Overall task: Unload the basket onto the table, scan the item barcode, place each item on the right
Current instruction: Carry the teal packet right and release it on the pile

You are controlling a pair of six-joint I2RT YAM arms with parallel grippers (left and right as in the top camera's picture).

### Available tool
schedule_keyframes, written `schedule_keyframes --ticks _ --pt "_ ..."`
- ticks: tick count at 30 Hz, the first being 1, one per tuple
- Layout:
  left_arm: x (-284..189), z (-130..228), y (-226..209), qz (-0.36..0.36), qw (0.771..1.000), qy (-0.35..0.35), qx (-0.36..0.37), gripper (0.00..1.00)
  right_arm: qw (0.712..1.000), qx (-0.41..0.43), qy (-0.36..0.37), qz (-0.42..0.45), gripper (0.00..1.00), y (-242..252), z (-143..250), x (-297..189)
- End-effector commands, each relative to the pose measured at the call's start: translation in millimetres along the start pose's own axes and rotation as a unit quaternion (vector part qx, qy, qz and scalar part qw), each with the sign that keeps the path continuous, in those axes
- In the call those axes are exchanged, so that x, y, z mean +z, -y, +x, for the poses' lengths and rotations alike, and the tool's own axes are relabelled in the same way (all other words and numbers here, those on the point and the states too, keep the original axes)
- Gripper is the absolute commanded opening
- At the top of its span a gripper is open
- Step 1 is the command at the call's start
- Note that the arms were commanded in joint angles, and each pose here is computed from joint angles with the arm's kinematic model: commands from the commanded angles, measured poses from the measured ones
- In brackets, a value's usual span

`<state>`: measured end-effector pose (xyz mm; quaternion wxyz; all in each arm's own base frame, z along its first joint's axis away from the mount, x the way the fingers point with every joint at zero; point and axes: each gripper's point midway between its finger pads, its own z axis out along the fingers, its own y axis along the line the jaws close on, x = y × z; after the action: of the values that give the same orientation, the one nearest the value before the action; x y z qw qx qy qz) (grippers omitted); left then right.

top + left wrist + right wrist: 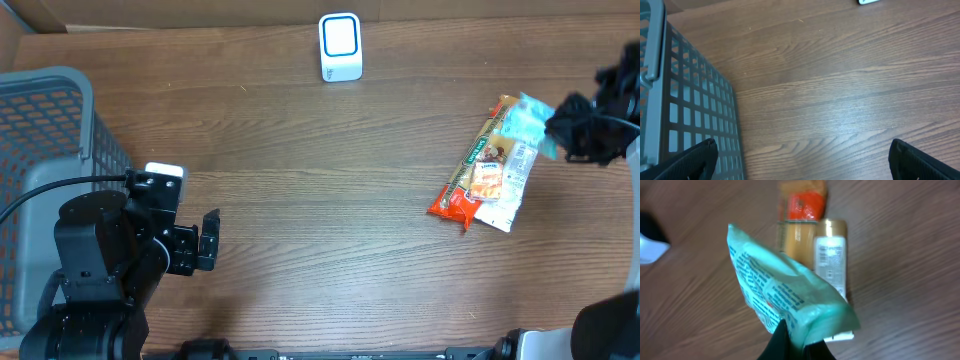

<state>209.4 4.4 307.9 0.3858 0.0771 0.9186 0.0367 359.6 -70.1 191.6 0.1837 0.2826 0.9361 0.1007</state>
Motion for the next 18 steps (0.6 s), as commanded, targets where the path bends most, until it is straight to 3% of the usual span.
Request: schedule_keyframes --ticks 1,8,18 --pt "-1 -2 -3 -0.007 1.000 0.002 0.010 1.00 0.997 0.042 -0.027 -0.065 0.07 9 15 26" --pt "-1 -2 -3 -0.006 1.000 0.002 0.010 1.00 0.997 0.038 -0.035 -0.063 0.29 25 32 61" --pt "0 -2 -3 -0.006 1.000 0.000 0.010 1.00 0.996 0.014 -0.049 -0.074 0.65 18 34 47"
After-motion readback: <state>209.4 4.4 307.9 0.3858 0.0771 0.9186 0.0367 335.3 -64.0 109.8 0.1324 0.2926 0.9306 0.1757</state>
